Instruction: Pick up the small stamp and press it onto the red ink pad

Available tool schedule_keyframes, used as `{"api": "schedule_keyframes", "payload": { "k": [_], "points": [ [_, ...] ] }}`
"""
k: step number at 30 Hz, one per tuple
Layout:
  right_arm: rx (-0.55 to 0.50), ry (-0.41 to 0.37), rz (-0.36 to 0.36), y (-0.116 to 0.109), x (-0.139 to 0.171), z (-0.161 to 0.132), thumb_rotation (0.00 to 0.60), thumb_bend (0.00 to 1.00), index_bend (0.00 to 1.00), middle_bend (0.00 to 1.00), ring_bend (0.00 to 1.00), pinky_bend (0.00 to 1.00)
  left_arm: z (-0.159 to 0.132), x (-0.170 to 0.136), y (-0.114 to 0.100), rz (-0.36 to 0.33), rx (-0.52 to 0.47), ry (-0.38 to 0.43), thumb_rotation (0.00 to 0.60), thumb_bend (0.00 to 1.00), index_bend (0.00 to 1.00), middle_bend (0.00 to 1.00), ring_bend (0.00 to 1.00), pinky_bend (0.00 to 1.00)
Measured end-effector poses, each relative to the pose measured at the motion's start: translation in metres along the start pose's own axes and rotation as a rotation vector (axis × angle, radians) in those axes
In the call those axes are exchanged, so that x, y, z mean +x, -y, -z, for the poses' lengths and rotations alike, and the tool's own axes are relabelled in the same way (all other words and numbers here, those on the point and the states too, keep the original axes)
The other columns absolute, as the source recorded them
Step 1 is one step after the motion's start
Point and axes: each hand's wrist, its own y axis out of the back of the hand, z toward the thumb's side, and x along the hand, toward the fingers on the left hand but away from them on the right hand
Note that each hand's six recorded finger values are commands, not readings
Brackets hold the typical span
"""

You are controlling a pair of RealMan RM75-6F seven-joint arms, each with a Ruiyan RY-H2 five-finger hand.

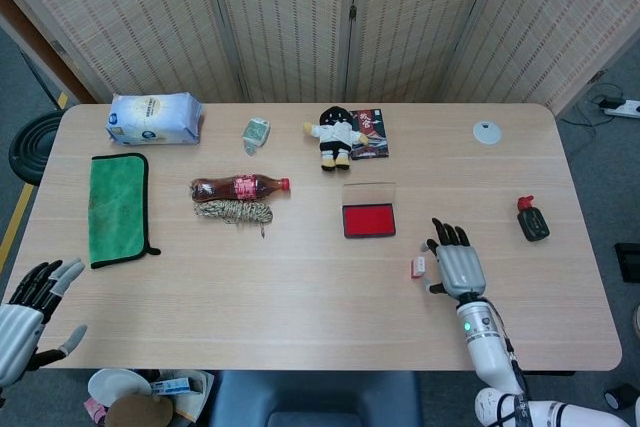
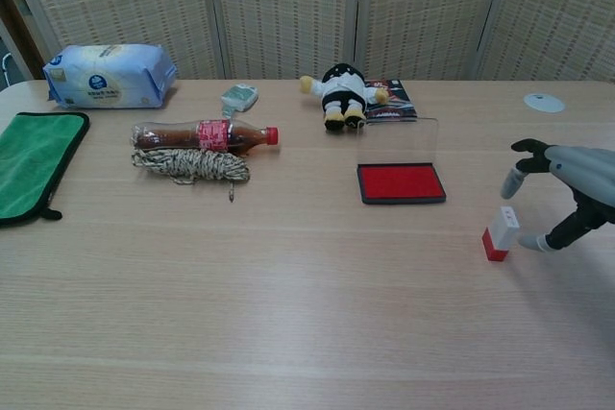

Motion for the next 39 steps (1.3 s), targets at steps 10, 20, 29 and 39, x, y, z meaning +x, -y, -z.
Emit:
{"api": "schedule_keyframes", "payload": {
  "k": [10,20,29,39],
  "points": [
    [-0.010,-0.002,0.012,-0.003,-0.010,-0.001,0.600,0.22,0.37,0.00,0.00,0.00,-0.003,-0.005,-0.004,-0.032,0.014,0.011,0.600,0.34,0.01,0.00,0.00,0.03],
    [-0.013,-0.002,-0.003,0.001,-0.012,-0.003,0.600,0.22,0.38,0.00,0.00,0.00,0.001,-0.008,-0.011,-0.054,-0.004,0.006,0.600,0.34,0.01,0.00,0.00,0.03],
    [-0.008,-0.002,-0.014,0.007,-0.014,-0.004,0.600,0.21,0.47,0.00,0.00,0.00,0.001,-0.010,-0.014,-0.072,0.005,0.017,0.600,0.34,0.00,0.00,0.00,0.03],
    [-0.020,0.001,-0.007,0.010,-0.020,-0.006,0.600,0.20,0.66,0.06,0.00,0.00,-0.001,-0.010,-0.013,-0.071,0.009,0.036,0.600,0.34,0.00,0.00,0.00,0.03]
  ]
}}
